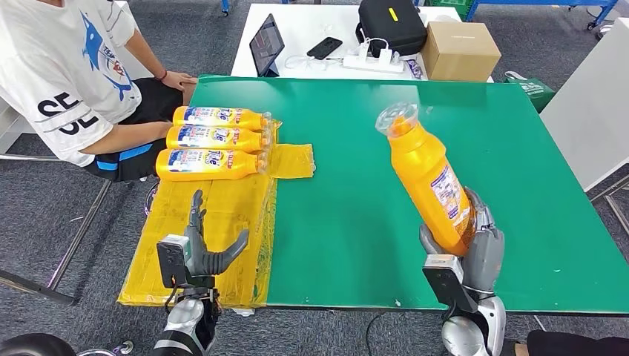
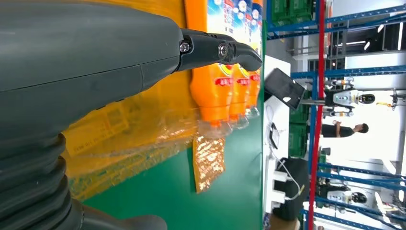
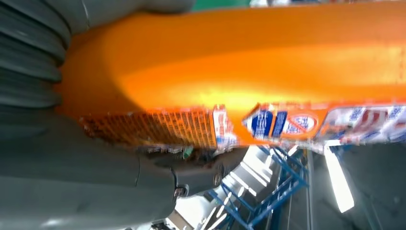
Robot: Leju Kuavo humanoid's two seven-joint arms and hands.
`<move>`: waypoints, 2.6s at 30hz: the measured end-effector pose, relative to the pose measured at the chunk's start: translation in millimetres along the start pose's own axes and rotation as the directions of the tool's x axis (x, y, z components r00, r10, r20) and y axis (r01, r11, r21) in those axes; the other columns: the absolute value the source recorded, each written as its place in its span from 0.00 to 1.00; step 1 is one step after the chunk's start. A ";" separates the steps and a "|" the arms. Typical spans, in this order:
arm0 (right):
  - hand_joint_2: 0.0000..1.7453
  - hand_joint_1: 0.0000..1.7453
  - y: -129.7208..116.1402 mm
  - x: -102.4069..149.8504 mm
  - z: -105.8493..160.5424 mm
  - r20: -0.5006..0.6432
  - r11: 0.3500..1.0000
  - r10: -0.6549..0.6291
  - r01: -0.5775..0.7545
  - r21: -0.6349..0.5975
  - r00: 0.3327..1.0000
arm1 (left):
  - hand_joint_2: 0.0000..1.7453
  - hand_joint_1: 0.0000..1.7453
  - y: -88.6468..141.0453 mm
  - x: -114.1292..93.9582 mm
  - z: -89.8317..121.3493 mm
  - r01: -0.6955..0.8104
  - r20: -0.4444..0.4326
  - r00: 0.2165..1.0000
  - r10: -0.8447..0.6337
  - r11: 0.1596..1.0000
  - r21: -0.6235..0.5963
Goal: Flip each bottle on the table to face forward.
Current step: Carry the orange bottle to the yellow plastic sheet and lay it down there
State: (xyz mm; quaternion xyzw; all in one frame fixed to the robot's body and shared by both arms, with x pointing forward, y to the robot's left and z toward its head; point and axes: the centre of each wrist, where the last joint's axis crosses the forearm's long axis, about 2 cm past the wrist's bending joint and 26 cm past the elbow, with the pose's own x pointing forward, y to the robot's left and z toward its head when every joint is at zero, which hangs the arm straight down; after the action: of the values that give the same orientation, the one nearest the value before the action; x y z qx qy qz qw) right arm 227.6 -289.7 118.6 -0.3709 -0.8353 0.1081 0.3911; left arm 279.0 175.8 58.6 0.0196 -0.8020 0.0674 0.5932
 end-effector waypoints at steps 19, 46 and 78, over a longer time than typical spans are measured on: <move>1.00 1.00 -4.1 45.0 -21.9 0.213 0.971 0.143 -0.095 -0.221 0.966 | 1.00 0.00 -45.4 35.0 -3.1 -0.558 -0.224 0.830 0.511 0.766 -0.320; 1.00 1.00 143.7 98.8 76.0 0.025 0.890 -0.316 0.287 0.354 0.948 | 1.00 0.00 -50.1 32.8 5.4 -0.550 -0.276 0.832 0.481 0.653 -0.521; 1.00 1.00 170.3 93.9 97.2 0.043 0.808 -0.286 0.217 0.548 0.957 | 1.00 1.00 -35.5 18.6 12.1 -0.574 -0.338 0.819 0.463 0.648 -0.502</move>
State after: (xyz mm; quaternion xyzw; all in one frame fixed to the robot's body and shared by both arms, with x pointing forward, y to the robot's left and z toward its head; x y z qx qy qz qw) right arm 208.1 -93.5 27.1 -0.1246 -0.8356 0.3078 0.4377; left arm 266.0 140.0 75.8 -0.4002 -0.6973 -0.0127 0.5945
